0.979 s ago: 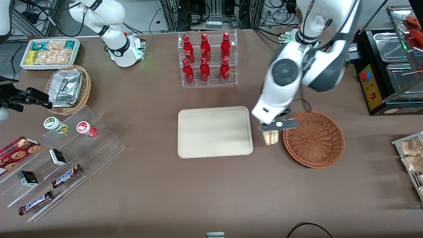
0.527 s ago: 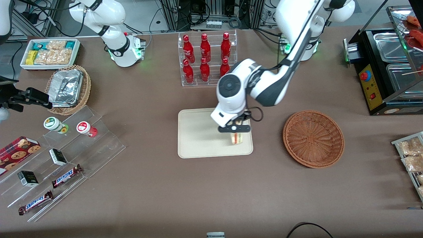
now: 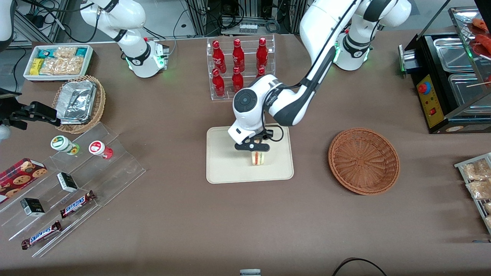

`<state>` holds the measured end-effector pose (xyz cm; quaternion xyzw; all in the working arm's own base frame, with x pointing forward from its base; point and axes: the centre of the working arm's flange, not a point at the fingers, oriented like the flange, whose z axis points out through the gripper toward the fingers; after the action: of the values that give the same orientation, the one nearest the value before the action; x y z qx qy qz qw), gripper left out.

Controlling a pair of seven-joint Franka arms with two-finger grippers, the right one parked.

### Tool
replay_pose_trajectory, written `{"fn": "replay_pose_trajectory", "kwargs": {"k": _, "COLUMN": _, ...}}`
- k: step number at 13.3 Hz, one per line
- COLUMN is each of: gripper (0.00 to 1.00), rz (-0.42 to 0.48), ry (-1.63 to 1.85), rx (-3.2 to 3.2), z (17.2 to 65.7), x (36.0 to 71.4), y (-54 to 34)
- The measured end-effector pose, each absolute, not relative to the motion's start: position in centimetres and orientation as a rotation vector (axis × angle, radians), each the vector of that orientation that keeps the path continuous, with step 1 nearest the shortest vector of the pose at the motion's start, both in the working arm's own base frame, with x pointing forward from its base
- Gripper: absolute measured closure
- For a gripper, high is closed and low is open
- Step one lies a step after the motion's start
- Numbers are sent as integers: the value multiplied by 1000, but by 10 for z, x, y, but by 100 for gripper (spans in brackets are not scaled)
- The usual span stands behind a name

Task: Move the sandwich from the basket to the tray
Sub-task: 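Lower the sandwich onto the tray and open the left gripper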

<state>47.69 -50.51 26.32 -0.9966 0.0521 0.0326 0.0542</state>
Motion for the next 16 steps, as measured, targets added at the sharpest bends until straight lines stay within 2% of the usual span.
{"fn": "replay_pose_trajectory", "kwargs": {"k": 5, "gripper": 85, "rz": 105, "ry": 202, "rx": -3023, "z": 231, "x": 458, "y": -524}}
{"fn": "replay_pose_trajectory", "kwargs": {"k": 14, "gripper": 85, "rz": 84, "ry": 138, "rx": -3036, "z": 234, "x": 459, "y": -529}}
{"fn": "replay_pose_trajectory", "kwargs": {"k": 16, "gripper": 67, "rz": 80, "ry": 136, "rx": -3039, "z": 235, "x": 460, "y": -529}}
